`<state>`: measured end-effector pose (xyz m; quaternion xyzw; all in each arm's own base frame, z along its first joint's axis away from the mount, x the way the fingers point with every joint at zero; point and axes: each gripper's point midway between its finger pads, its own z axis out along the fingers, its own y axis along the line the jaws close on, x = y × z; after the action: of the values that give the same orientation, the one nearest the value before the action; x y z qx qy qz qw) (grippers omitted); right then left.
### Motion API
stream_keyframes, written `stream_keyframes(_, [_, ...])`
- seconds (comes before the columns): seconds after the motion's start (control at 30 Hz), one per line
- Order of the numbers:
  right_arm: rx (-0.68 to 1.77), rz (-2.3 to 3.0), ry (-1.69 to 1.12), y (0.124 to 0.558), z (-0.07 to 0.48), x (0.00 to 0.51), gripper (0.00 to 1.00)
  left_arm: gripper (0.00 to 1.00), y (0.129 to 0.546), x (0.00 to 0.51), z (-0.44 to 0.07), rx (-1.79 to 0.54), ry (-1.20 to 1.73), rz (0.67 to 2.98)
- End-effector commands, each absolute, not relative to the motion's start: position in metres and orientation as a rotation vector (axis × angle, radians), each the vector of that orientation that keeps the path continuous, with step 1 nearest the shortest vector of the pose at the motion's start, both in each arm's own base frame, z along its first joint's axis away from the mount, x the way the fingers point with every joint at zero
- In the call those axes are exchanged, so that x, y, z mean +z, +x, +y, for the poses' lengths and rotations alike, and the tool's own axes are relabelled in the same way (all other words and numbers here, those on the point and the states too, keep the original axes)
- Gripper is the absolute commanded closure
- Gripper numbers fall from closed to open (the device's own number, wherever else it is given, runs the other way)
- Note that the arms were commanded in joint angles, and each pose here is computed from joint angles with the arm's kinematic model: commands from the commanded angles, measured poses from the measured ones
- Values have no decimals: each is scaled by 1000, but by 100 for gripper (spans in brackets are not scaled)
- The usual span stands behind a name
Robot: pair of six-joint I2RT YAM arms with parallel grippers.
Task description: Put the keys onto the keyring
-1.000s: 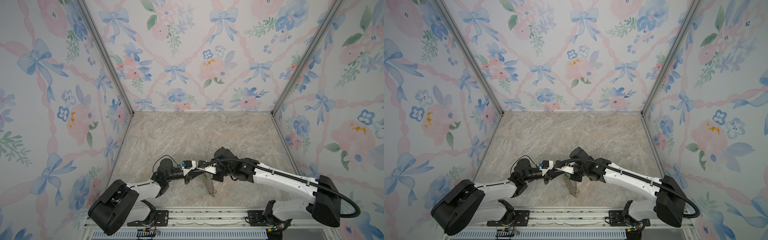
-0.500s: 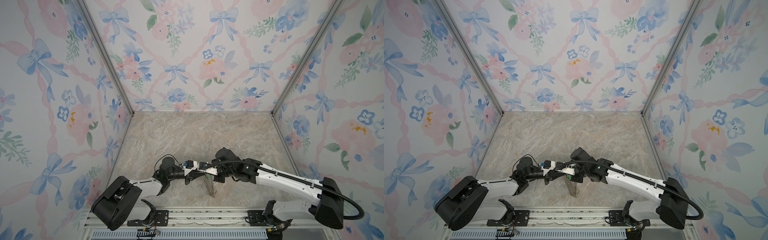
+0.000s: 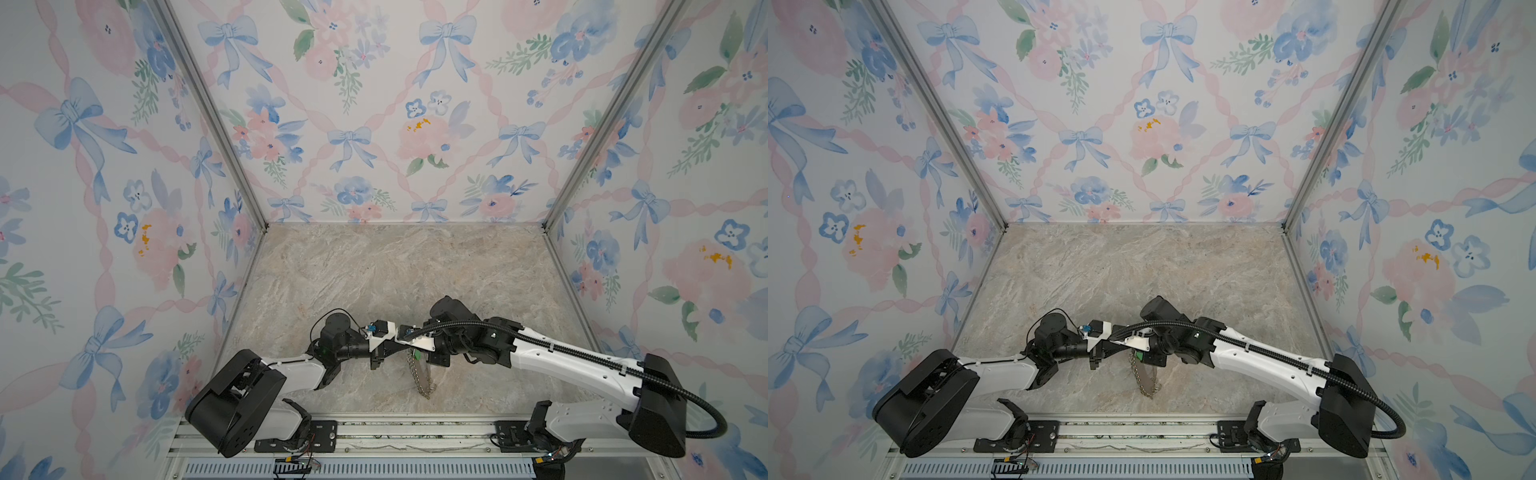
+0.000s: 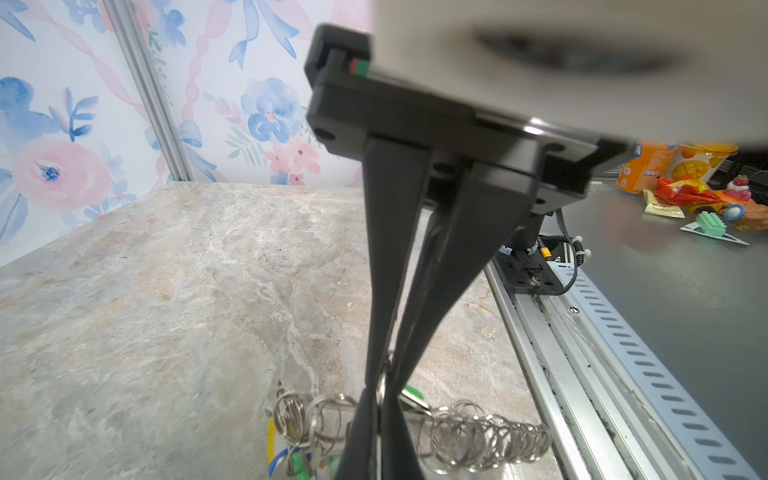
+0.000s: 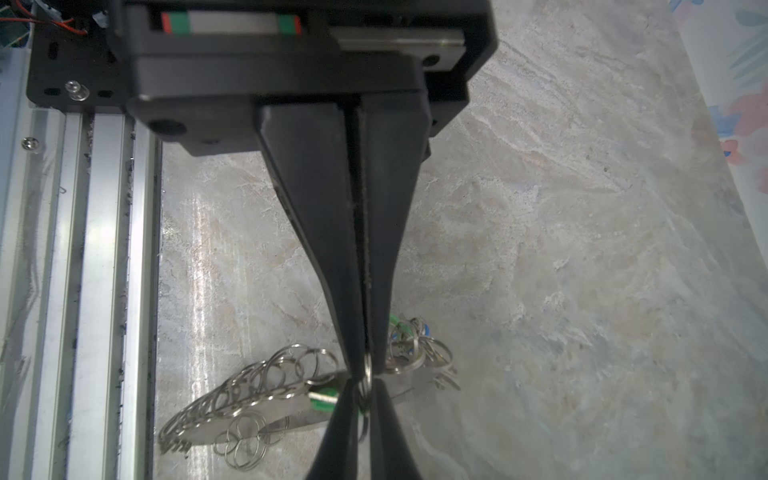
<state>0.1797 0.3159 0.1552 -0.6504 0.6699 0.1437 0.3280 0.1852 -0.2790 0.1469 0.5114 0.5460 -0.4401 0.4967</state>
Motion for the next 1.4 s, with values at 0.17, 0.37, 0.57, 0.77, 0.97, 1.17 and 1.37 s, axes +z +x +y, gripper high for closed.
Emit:
stream_keyframes(0.17, [592, 1680, -1492, 186, 310, 175, 83, 100, 193, 163, -279, -1022, 1191, 1295])
stream_keyframes(0.37, [670, 1657, -1492, 182, 311, 169, 87, 100, 191, 167, -279, -1022, 1178, 1274])
stream_keyframes(0.57, [688, 1672, -1482, 184, 310, 161, 89, 100, 188, 171, -281, -1028, 1169, 1244])
stream_keyframes(0.77, [684, 1685, -1468, 187, 310, 155, 91, 100, 186, 179, -282, -1045, 1152, 1209])
stream_keyframes(0.97, [679, 1679, -1418, 194, 309, 156, 88, 100, 184, 179, -284, -1058, 1151, 1194])
stream_keyframes(1.17, [731, 1653, -1411, 191, 314, 156, 86, 100, 183, 182, -285, -1062, 1143, 1177])
stream_keyframes(1.37, [735, 1668, -1382, 196, 310, 151, 84, 100, 180, 181, -283, -1060, 1147, 1171])
